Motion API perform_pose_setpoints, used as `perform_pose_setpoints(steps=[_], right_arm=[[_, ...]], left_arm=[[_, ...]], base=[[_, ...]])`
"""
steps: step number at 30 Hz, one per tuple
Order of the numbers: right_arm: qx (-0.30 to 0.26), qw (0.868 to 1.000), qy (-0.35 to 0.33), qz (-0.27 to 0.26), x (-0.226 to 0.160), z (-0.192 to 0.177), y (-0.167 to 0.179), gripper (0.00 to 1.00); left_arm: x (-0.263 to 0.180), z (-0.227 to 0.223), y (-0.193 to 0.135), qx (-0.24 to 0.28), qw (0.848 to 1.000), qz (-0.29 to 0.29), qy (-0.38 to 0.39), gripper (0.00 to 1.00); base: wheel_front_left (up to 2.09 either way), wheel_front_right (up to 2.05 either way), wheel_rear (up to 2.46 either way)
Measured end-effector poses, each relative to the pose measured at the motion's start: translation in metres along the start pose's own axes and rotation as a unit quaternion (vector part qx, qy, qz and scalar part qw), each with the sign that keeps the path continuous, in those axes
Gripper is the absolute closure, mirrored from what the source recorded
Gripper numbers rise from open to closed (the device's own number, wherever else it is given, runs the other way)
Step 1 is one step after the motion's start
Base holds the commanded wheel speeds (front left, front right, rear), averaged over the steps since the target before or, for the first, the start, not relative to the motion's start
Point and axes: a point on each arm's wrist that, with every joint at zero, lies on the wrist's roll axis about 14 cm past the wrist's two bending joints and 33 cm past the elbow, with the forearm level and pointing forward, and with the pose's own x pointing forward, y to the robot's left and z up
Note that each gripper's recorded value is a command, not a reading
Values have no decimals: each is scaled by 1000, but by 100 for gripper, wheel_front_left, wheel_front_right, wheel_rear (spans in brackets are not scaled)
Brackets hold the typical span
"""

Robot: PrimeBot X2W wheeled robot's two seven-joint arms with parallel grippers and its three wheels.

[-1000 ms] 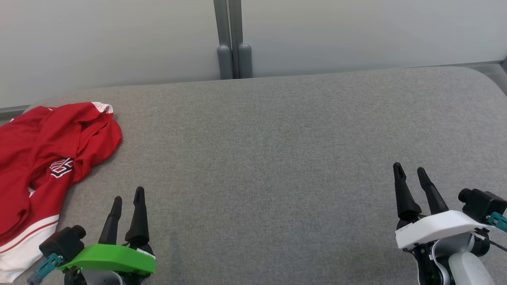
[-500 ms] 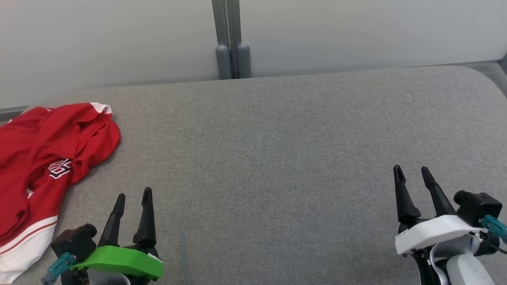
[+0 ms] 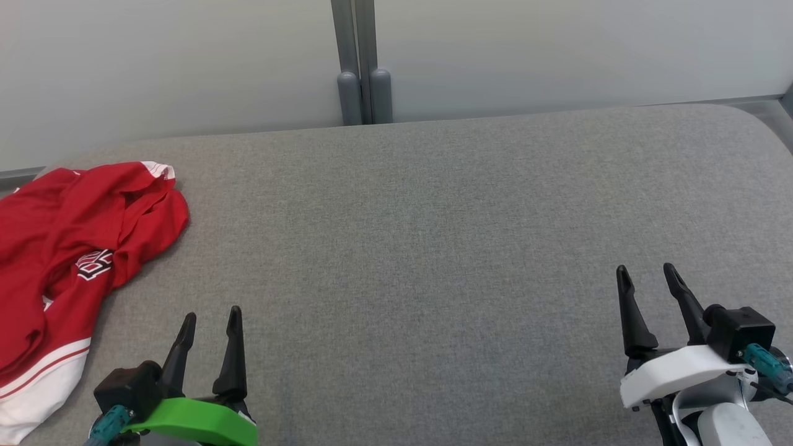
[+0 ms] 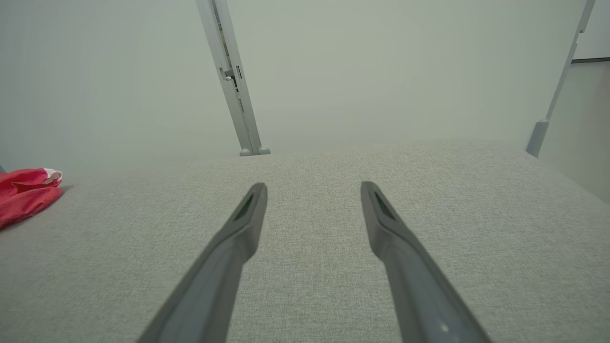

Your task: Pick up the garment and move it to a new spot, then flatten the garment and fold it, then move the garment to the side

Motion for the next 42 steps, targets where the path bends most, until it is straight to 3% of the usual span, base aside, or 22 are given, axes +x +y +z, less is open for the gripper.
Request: perform_pose_setpoints(steps=[42], right_arm=[[-68,998,7,-7,-7,-15,-6,0]], left_arm=[[-5,-14,-5,93,995,-22,7,0]], base=[[0,0,0]])
